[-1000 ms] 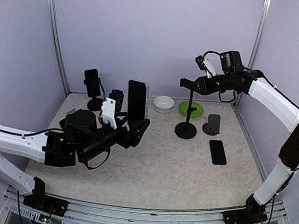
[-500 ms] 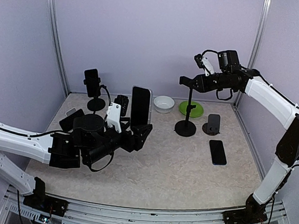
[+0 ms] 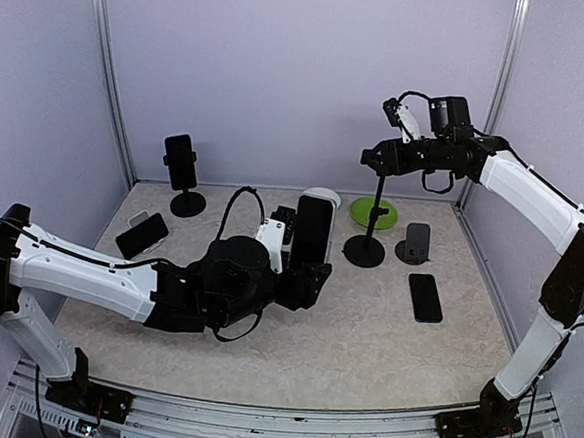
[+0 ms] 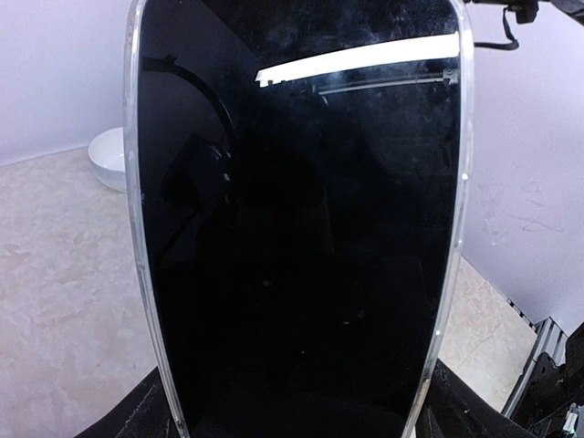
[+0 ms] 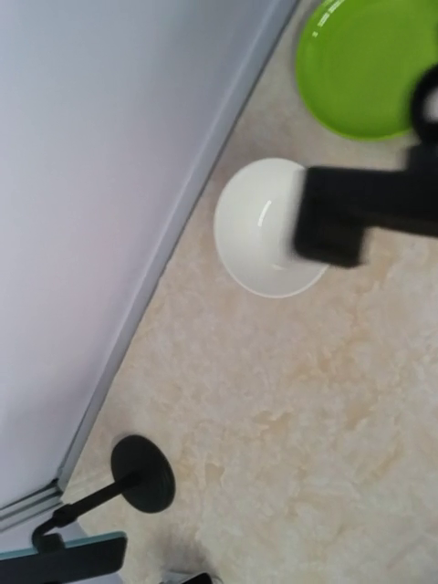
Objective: Remove the phone from the phone stand
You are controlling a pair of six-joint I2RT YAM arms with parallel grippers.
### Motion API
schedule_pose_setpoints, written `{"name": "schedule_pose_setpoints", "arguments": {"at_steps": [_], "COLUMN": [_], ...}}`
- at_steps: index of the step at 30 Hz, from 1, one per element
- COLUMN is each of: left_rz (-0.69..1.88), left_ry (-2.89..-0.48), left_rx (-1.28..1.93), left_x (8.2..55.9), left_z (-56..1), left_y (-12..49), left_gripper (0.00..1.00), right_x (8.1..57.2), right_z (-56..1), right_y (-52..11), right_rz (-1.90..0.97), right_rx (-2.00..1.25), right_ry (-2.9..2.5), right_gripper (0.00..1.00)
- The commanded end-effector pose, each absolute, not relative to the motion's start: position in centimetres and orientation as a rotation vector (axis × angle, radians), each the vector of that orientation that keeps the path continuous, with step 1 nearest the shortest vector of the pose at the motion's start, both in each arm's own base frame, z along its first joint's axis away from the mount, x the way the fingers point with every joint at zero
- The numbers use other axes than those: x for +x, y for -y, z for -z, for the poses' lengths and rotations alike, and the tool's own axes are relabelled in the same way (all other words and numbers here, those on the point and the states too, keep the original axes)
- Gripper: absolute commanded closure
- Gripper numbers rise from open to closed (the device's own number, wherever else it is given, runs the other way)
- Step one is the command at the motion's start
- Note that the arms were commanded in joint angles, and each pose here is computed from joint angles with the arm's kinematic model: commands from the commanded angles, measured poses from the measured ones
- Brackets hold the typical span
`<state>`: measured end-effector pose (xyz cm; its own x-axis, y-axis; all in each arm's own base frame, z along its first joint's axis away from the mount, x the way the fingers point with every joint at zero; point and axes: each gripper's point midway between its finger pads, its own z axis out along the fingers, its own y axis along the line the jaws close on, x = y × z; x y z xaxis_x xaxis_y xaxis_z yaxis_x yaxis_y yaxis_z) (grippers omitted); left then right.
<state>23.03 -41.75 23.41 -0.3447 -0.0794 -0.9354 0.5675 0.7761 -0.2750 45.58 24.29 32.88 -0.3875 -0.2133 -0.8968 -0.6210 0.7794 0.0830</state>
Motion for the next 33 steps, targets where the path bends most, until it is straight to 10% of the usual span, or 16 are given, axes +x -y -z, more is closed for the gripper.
{"name": "schedule_pose_setpoints", "arguments": {"at_steps": [1,14,33], "left_rz": [0.802,0.812,0.646], "left_ry": [-1.826,-2.113,-2.373], "left_rx": [0.349,0.31,0.067], "left_x": [22.8,23.2,25.4], "left_z": [-24.2,-16.7,-7.8], "left_y": [44.6,51.8,56.5], "left_gripper": [0.66,0.7,0.68], "right_x": [44.9,43.5,41.5], "right_z": [-36.0,-39.5,-40.3], "right_y": [-23.8,-23.6,-22.6], "right_rz": [-0.519,-0.558,-0.572], "right_rx": [-0.61,-0.588,-0.552], "right_ry": [-1.876,-1.821,-1.82], "right_gripper": [0.36,0.09,0.03]}}
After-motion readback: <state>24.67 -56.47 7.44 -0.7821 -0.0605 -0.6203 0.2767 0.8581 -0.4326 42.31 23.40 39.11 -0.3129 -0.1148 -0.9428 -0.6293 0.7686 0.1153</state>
